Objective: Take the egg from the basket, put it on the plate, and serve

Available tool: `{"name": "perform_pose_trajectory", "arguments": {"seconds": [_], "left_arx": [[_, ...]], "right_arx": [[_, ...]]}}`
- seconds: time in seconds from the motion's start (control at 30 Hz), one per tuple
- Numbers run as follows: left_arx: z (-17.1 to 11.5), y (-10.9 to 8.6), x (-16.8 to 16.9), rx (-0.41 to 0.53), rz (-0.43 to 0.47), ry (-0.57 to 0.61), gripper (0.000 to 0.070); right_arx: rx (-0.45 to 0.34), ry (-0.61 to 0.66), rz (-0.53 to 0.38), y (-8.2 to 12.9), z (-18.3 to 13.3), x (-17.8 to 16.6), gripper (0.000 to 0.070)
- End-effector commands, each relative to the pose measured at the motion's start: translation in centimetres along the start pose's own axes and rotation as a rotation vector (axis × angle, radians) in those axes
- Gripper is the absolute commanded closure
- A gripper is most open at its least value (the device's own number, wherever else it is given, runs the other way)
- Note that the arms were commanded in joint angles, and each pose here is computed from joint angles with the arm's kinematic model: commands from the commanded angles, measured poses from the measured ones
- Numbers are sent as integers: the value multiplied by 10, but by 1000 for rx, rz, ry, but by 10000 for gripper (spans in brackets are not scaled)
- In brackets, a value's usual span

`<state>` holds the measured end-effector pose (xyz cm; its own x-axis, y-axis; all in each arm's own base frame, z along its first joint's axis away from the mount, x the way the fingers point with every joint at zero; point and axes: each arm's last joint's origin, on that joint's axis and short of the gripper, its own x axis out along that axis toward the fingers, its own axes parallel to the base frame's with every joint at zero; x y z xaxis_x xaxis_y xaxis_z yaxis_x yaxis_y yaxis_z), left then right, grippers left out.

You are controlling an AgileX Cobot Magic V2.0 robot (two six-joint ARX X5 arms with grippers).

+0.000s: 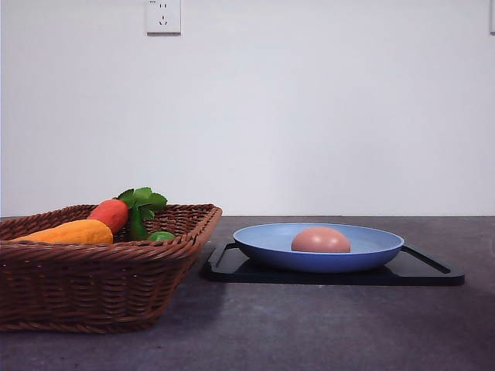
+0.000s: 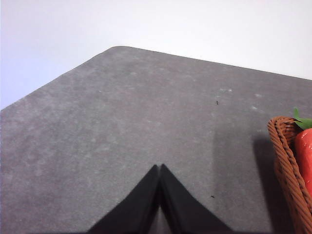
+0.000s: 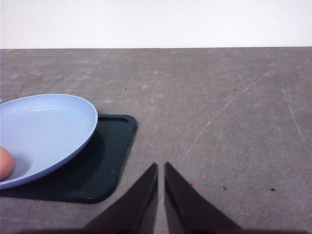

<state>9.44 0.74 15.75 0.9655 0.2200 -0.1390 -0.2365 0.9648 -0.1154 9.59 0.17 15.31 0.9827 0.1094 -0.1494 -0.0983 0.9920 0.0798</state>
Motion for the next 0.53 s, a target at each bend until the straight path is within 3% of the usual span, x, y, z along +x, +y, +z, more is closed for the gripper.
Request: {"name": "perform_pose_trajectory", "arguments": {"seconds": [0.0,0.5], "left_arx": [[-8,1,2,-2,2,16,700],[-8,1,2,-2,2,16,700]], "right_arx": [[17,-3,-3,0,-1,0,697],[17,-3,-3,0,-1,0,697]]}}
